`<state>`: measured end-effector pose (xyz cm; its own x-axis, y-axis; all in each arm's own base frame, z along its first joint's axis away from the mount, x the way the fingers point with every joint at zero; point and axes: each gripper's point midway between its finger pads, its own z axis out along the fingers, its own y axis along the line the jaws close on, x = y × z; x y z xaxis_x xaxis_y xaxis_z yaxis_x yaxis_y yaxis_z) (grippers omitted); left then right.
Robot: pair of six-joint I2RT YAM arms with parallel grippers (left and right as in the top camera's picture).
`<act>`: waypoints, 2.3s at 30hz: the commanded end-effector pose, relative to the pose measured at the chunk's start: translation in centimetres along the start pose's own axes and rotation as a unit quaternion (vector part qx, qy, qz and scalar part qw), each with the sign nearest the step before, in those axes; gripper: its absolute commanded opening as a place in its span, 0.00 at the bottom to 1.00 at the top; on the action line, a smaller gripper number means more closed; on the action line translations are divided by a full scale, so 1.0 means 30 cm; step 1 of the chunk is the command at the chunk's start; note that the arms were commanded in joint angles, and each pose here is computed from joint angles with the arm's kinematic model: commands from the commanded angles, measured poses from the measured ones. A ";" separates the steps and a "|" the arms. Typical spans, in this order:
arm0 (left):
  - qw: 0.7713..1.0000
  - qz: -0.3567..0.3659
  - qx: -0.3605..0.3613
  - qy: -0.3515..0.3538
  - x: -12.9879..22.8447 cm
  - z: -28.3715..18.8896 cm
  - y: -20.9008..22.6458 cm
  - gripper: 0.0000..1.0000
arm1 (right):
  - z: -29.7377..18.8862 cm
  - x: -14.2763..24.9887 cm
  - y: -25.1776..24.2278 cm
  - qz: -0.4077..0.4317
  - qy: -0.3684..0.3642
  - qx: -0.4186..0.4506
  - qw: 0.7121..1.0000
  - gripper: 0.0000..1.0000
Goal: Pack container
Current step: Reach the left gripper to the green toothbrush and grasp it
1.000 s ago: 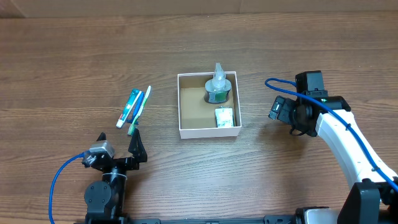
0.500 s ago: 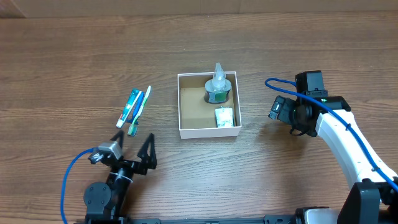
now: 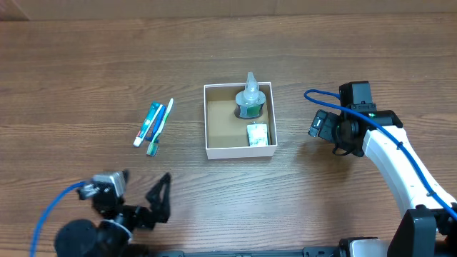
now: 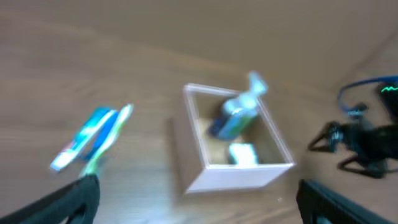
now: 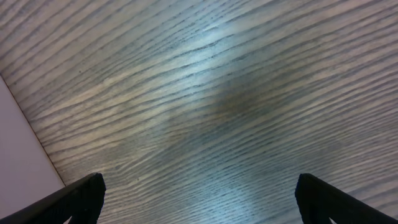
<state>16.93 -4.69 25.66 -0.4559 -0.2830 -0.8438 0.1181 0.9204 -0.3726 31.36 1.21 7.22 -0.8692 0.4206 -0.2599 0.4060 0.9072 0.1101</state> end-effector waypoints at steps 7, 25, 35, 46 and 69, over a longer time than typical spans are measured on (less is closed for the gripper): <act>0.958 0.019 -0.168 0.230 -0.072 0.182 0.163 1.00 | -0.006 -0.007 -0.009 0.002 -0.007 0.003 1.000 1.00; 0.916 0.078 -0.165 0.356 0.091 0.661 0.349 1.00 | -0.006 -0.007 -0.009 0.002 -0.007 0.003 1.000 1.00; 0.891 0.047 -0.176 0.416 0.197 0.655 0.376 1.00 | -0.006 -0.007 -0.009 0.002 -0.007 0.003 1.000 1.00; 0.890 0.038 -0.163 0.425 0.328 0.684 0.404 1.00 | -0.006 -0.007 -0.009 0.002 -0.007 0.003 1.000 1.00; 0.870 0.030 -0.160 0.466 0.482 0.749 0.463 0.26 | -0.006 -0.007 -0.009 0.002 -0.007 0.003 1.000 1.00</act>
<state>32.04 -2.14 0.03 -0.9906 -0.0215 -0.1352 -0.0114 0.9971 -0.0752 31.35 1.21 7.20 -0.8690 0.4209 -0.2600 0.4065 0.9070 0.1099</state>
